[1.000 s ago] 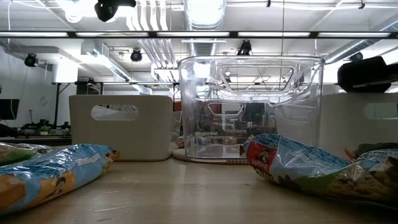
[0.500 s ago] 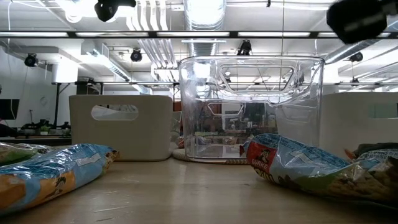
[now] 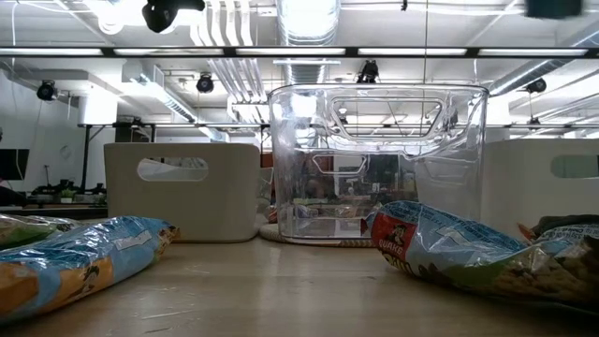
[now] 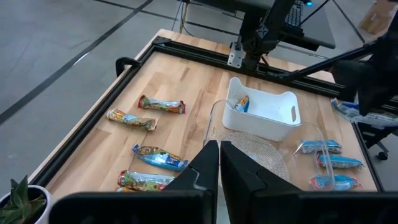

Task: Pick and place Granola Bars by type
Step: Put the right blue granola bar into the transparent bin

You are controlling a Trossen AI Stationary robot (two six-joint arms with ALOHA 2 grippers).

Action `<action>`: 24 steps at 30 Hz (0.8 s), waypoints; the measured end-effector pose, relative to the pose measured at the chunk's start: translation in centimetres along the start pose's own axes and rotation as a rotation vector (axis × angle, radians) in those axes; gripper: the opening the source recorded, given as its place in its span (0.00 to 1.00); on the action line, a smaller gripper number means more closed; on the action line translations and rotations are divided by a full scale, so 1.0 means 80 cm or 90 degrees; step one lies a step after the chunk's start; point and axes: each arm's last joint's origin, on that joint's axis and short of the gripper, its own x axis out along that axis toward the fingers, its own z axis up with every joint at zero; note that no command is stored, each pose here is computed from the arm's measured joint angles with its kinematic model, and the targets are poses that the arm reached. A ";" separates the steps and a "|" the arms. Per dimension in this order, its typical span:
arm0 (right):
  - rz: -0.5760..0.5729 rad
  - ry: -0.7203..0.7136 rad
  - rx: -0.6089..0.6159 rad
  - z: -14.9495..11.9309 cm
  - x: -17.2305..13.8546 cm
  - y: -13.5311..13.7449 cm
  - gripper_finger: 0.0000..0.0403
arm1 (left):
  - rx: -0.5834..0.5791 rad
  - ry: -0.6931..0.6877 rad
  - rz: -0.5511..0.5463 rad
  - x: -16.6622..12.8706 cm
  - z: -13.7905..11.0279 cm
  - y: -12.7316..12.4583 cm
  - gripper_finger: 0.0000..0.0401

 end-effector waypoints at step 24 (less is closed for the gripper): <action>-0.121 -0.093 0.311 0.040 -0.043 -0.203 0.11 | 0.000 0.000 0.000 0.000 0.000 0.000 0.00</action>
